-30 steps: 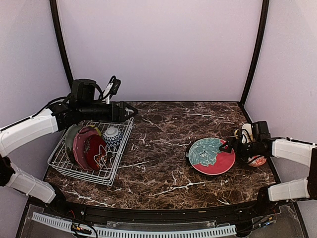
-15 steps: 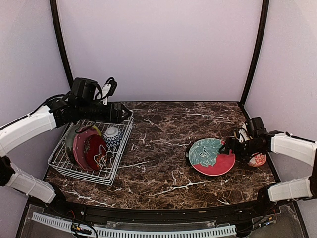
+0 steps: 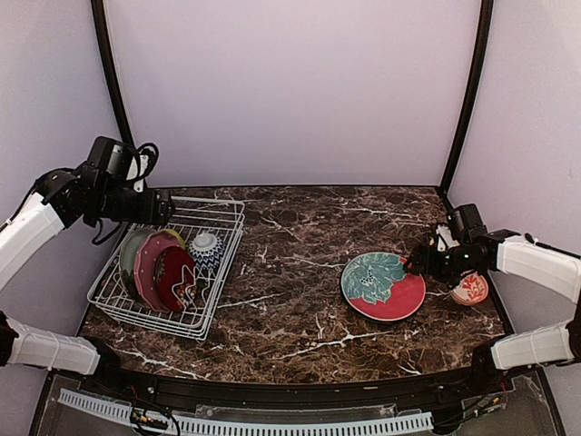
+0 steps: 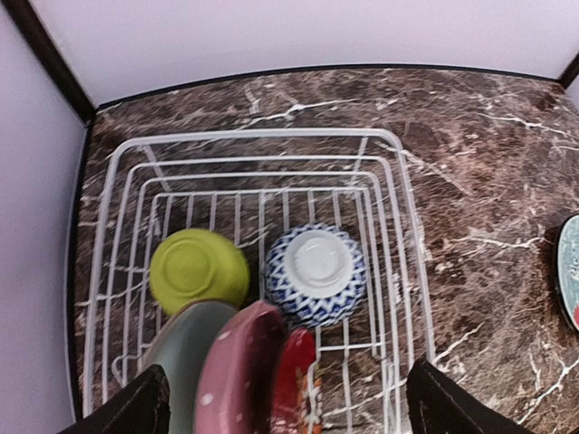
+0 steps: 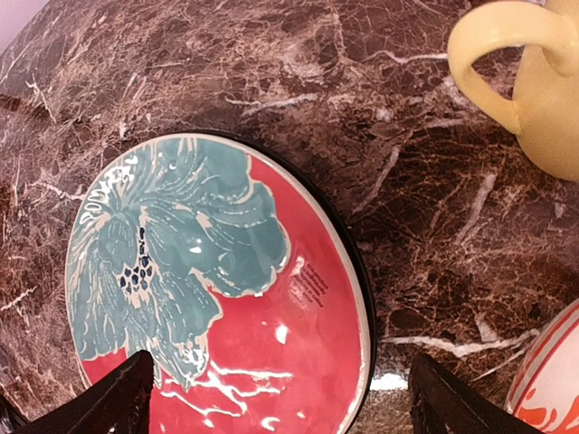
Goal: Unload the mixed dishes from the dish rack
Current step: Place the plate with another plate, then grab the plate from the dish rack.
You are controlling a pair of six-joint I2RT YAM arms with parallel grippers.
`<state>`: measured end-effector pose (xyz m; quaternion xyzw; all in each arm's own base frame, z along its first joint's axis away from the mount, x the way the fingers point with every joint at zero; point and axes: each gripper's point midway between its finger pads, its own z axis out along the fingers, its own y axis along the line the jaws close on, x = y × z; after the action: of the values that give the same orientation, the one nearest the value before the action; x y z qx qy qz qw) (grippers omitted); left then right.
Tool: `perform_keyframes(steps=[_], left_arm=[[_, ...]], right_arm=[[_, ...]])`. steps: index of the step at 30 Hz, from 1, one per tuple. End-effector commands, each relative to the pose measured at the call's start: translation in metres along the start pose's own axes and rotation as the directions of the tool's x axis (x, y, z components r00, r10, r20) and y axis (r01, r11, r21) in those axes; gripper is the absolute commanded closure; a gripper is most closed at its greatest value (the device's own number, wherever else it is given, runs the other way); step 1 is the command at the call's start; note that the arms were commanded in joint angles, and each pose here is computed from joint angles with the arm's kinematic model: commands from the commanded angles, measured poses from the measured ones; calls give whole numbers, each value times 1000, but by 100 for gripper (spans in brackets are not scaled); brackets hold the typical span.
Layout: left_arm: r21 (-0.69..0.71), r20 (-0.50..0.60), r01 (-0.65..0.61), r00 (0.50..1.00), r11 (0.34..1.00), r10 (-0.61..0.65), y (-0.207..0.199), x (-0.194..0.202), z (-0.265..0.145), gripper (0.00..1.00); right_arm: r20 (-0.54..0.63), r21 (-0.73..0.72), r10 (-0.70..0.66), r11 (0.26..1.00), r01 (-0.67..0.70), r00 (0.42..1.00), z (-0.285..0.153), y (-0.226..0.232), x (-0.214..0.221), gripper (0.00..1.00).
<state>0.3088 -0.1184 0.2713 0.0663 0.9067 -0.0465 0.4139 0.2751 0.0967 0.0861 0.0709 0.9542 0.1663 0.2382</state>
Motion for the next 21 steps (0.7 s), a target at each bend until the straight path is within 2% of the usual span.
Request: perform_keyframes(steps=[1,6,9,13,15,21], left_arm=[[-149,-122,-11,993,989,-7,51,29,-34,11],[-269,-257,-76,966,960,4,83,53,-57,14],[-310,-323,-88,946,947,-18,100,65,-55,16],[-300,-348,-68,936,951,-43,111,70,-40,22],[-273,-374,-59,926,960,-49,111,73,-30,29],[-180,-448,-48,893,982,-38,99,82,0,35]], right_arm=[[63,-54,-76,995,79,995,-2,16,-18,5],[101,-138,-105,983,118,989,0,33,-26,5],[112,-187,-117,973,136,987,1,42,-28,5],[117,-207,-128,967,151,985,2,46,-29,5],[123,-206,-141,965,164,982,1,47,-30,5],[147,-209,-167,958,195,975,-7,48,-30,4]])
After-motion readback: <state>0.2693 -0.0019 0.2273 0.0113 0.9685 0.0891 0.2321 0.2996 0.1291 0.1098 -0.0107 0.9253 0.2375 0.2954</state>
